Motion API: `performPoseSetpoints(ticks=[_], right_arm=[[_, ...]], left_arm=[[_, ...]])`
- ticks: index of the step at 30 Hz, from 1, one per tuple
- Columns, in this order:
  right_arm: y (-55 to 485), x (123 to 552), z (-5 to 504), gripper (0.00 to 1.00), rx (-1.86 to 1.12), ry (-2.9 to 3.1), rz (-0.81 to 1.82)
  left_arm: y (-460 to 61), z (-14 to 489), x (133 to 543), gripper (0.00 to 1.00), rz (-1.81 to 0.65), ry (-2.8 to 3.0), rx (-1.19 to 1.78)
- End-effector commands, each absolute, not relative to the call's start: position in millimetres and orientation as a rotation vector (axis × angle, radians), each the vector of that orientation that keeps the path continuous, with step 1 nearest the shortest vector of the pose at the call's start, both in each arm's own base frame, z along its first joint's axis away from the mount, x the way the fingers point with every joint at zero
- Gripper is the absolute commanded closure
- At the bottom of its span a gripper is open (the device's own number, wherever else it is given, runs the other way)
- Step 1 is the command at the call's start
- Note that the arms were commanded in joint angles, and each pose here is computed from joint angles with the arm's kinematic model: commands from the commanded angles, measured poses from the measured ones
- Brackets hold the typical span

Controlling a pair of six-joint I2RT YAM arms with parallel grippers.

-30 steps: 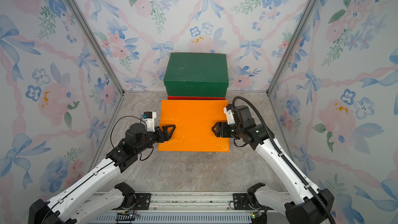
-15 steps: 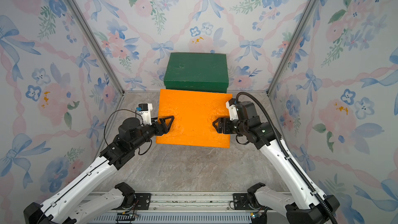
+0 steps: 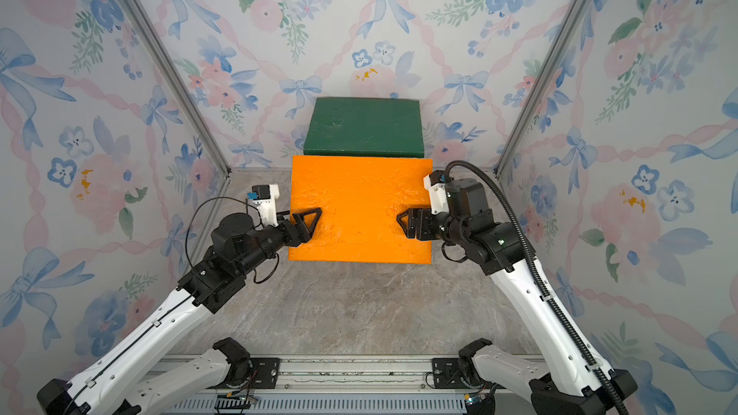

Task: Stack the shoeboxes
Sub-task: Pick up the shoebox from the center of the board, then place the shoebox at the shoebox.

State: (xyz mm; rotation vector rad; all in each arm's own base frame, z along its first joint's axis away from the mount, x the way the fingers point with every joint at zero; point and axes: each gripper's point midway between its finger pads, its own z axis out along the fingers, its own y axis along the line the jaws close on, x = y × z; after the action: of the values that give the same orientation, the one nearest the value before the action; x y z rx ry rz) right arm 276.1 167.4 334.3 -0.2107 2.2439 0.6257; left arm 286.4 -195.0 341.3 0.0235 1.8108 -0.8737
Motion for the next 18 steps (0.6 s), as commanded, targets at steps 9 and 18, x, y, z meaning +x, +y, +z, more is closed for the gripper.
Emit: performPoseSetpoints(ticks=[9,18], right_arm=[[210,263,388,0.19,-0.41,2.089,0.86],[207,267,410,0.2,-0.387,2.039,0.865]], left_arm=[[-241,404,257,0.16,-1.106,1.671,0.267],[-247,425,261,0.17,-1.109,1.635,0.289]])
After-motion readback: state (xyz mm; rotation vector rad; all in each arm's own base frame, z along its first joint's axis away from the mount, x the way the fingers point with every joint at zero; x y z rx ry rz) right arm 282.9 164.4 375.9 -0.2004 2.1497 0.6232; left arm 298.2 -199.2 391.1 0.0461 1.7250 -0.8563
